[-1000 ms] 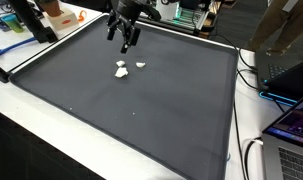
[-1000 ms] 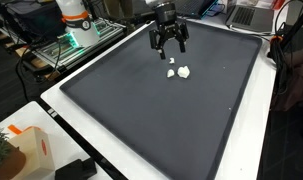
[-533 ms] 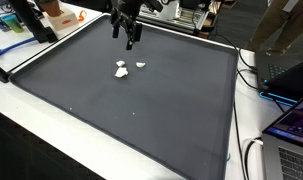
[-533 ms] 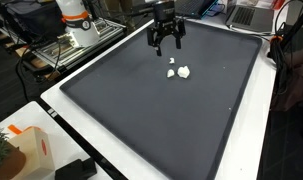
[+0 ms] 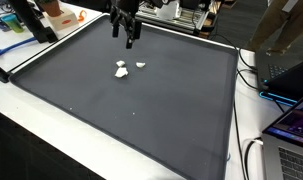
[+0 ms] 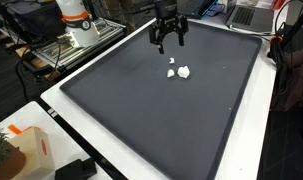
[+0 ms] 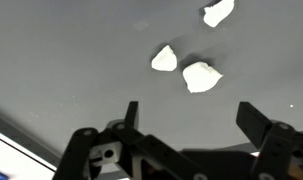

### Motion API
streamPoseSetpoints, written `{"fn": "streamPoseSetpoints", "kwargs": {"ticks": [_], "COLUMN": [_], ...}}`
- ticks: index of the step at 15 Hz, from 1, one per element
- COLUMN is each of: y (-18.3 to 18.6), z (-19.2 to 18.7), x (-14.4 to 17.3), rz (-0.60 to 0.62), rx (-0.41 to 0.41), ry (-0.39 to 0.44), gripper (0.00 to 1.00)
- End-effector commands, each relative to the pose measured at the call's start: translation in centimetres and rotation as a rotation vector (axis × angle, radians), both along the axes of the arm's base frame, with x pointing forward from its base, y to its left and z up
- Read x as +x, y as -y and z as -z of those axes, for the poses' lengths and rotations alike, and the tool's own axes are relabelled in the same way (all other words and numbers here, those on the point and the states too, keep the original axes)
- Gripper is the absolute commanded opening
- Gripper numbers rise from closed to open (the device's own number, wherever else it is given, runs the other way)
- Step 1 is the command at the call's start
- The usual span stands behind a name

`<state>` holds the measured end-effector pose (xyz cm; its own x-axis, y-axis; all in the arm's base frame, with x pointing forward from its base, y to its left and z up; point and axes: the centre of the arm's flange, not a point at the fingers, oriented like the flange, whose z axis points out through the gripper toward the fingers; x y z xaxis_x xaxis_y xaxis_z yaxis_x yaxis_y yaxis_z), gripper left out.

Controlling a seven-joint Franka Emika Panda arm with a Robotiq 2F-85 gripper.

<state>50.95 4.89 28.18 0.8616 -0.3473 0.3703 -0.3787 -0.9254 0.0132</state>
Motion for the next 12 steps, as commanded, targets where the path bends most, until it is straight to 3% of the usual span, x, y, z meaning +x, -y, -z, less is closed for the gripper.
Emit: {"fn": "streamPoseSetpoints", "kwargs": {"ticks": [1,11,12], "y": [-0.1,2.4,1.4], "z": [-0.1,-2.3,-2.8], "x": [0.9,6.1,3.9], "rz": [0.0,-0.006,-0.009], "rx": [0.018,0.057,0.054], "ry": [-0.051,-0.229,-0.188], "gripper": [1.0,1.0,1.0]}}
